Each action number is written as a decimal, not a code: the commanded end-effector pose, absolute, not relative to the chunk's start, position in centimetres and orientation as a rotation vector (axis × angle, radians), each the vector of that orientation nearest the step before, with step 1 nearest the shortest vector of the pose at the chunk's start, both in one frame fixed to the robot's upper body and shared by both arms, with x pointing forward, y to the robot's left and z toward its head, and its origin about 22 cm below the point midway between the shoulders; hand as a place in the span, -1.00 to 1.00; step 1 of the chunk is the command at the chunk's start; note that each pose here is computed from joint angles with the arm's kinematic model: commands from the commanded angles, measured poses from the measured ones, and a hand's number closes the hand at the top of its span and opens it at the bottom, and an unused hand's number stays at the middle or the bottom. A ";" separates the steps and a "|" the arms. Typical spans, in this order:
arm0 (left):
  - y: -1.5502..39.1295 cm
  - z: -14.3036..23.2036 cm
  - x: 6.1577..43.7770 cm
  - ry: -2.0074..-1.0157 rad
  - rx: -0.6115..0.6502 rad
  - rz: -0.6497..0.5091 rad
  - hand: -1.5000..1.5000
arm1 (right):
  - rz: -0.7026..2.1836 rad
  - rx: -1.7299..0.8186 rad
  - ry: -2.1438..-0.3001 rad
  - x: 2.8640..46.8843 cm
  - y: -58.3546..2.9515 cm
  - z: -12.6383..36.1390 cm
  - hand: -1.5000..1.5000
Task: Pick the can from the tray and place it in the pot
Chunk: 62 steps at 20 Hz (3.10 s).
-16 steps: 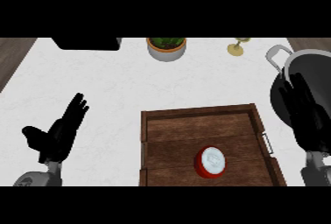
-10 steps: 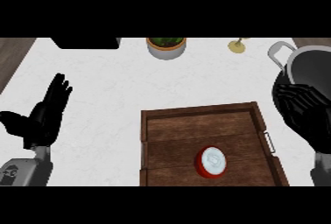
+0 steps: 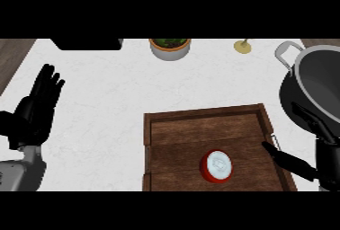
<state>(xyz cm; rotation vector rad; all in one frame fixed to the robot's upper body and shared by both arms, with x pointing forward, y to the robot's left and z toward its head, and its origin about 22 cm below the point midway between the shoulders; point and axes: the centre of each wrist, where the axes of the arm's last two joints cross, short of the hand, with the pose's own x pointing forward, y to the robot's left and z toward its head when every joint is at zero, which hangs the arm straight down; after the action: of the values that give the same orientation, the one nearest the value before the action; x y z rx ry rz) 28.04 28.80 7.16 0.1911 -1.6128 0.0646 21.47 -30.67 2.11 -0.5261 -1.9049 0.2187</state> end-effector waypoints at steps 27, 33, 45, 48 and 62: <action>28.1 8.7 27.0 -1.613 0.207 0.069 0.00 | 1.088 -0.410 -1.198 20.0 -15.7 13.2 -1.00; 26.9 7.7 28.8 -1.607 0.208 0.064 0.00 | 1.112 -0.419 -1.125 20.9 -15.6 12.1 -1.00; 27.3 9.1 28.4 -1.623 0.201 0.065 0.00 | 1.110 -0.481 -1.088 21.1 -13.9 8.1 -1.00; 28.6 8.7 27.9 -1.601 0.188 0.068 0.00 | 1.116 -0.489 -1.072 21.2 -13.6 6.9 -1.00; 26.9 9.1 28.8 -1.612 0.208 0.072 0.00 | 1.270 -0.514 -1.112 23.3 -15.4 3.0 1.00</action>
<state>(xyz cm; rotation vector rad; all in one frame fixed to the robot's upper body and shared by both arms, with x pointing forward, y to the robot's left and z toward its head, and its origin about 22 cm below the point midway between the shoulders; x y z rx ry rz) 28.52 27.85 8.37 0.1986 -1.6121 0.0673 22.24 -15.56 4.02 -0.5029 -1.0786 1.2066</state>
